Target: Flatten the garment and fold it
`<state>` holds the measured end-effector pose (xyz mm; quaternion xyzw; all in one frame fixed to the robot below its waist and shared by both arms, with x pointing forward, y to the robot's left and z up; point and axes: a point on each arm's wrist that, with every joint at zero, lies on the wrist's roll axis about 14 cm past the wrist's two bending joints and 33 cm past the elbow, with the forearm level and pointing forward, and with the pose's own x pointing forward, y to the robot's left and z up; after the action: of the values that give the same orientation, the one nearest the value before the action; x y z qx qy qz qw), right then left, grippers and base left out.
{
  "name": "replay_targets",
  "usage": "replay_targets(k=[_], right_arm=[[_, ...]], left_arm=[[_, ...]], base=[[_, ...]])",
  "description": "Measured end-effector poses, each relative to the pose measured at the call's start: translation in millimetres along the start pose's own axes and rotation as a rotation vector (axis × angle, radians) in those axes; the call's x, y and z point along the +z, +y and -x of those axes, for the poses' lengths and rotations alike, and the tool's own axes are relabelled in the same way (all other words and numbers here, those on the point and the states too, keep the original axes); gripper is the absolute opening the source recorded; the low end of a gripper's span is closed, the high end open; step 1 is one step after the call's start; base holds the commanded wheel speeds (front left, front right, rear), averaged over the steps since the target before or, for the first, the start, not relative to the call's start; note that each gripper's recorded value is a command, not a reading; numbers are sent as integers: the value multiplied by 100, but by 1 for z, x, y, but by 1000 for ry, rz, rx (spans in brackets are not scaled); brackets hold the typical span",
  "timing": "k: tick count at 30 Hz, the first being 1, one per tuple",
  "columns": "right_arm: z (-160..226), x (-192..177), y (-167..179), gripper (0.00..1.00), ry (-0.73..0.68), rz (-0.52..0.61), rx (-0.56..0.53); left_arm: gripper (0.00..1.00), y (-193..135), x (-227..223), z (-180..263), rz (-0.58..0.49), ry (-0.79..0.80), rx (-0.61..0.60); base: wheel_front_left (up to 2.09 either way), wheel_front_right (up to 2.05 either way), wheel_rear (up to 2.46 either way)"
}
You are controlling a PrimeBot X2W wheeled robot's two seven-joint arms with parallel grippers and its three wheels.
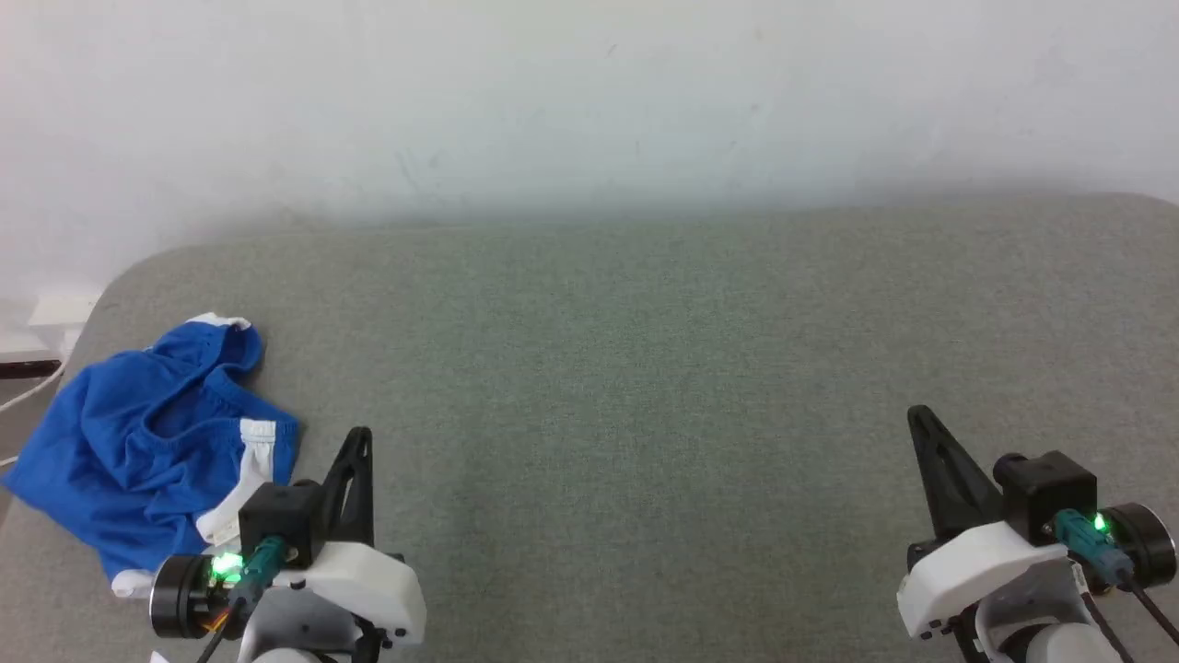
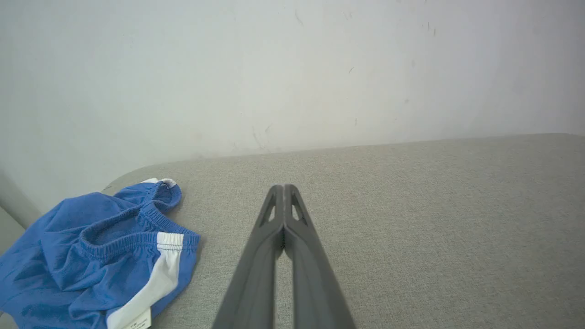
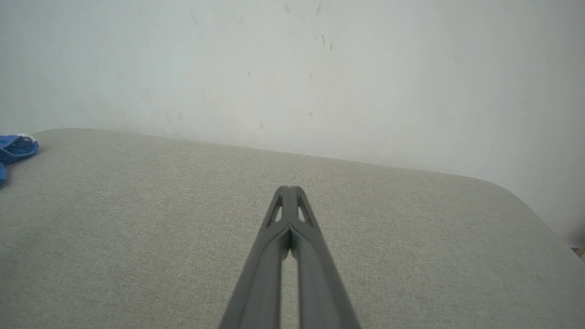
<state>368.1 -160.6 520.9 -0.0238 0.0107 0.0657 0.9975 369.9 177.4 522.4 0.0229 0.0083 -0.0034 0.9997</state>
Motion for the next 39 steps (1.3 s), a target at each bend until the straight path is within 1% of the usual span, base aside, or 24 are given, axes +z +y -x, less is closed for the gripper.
replay_targets(k=[22,23,39], right_arm=[[0,0,0,0,0,0,0],[0,0,0,100,1,0,0],[-3,-3,4,100,6,-1,14]], left_arm=[[0,0,0,0,0,0,0],[100,0,0,0,0,0,-1],[100,1,-5,3,4,3,7]], base=[[0,0,0],[0,0,0],[0,0,0]])
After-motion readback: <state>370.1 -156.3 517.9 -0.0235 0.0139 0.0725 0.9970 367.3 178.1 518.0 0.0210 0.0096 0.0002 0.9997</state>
